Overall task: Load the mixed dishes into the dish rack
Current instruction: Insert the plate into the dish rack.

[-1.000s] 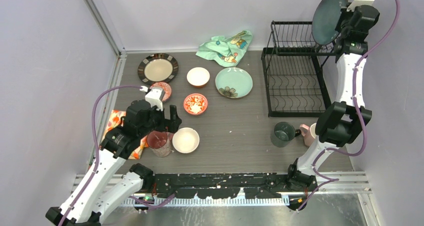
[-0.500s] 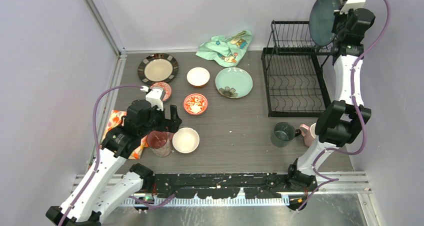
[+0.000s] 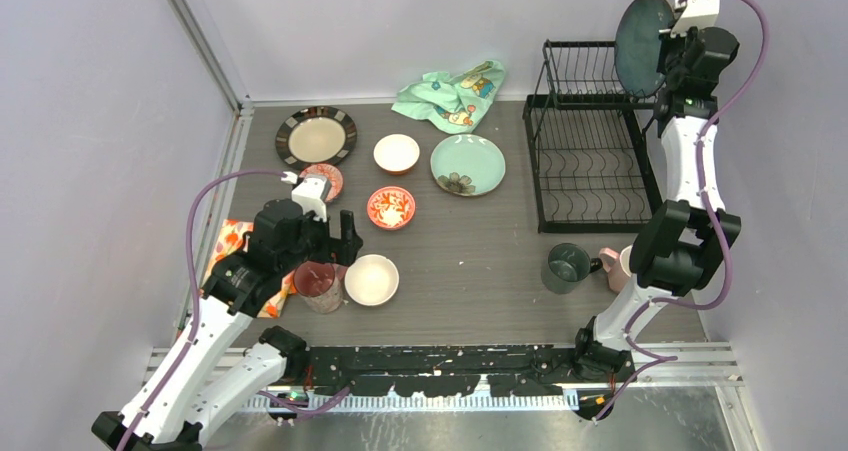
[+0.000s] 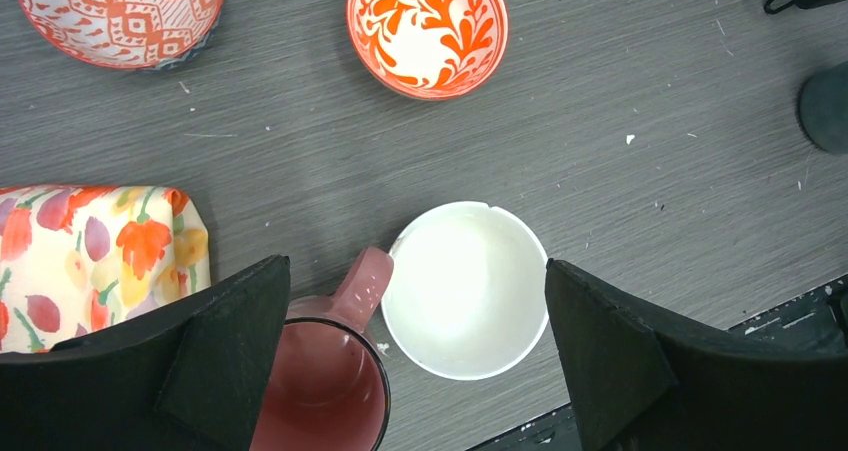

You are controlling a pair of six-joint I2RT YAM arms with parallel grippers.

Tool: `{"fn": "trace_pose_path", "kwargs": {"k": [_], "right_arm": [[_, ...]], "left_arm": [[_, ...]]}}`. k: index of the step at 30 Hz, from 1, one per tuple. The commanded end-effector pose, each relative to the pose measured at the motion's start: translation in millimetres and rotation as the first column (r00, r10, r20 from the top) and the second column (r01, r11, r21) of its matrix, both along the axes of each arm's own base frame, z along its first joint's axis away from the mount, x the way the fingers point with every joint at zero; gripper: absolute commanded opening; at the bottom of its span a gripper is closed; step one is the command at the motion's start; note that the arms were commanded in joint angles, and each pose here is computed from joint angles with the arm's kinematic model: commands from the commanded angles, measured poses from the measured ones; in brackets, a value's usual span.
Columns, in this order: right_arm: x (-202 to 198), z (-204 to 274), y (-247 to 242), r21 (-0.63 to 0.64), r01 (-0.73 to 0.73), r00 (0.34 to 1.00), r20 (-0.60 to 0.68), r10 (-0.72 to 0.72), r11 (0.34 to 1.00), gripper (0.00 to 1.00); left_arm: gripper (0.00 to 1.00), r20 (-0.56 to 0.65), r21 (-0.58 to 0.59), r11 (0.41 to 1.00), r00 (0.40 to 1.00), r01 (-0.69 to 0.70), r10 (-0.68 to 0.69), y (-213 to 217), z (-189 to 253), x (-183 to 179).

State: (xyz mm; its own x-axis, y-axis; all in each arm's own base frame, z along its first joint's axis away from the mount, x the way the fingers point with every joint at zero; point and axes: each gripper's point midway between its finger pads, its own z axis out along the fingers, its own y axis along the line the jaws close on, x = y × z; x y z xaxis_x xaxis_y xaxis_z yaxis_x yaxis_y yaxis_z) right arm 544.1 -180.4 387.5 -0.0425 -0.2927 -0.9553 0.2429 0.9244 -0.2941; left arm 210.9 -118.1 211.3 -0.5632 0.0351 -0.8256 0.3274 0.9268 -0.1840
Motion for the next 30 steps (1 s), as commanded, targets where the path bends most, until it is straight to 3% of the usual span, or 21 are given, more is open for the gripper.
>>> {"fn": "trace_pose_path", "kwargs": {"k": [1, 14, 19, 30], "right_arm": [[-43.6, 120.4, -16.0, -0.097, 0.146, 0.943, 0.316, -0.108, 0.985, 0.01], [-69.7, 200.8, -3.7, -0.105, 0.139, 0.871, 0.486, -0.071, 0.985, 0.01], [-70.2, 196.0, -8.4, -0.125, 0.15, 0.881, 0.467, -0.075, 0.981, 0.01], [-53.4, 162.4, -9.6, -0.151, 0.032, 0.922, 0.387, 0.03, 0.988, 0.01]], "left_arm": [[1.0, 0.034, -0.002, 1.0, 0.999, -0.002, 0.003, 0.2, 6.1, 3.4], [1.0, 0.04, -0.001, 1.0, 0.999, 0.0, 0.0, 0.0, 6.4, 4.2], [1.0, 0.046, -0.004, 1.0, 0.999, 0.001, 0.0, 0.6, 7.6, 3.0], [1.0, 0.044, -0.003, 1.0, 0.999, 0.002, -0.002, 0.0, 7.1, 2.9]]}}
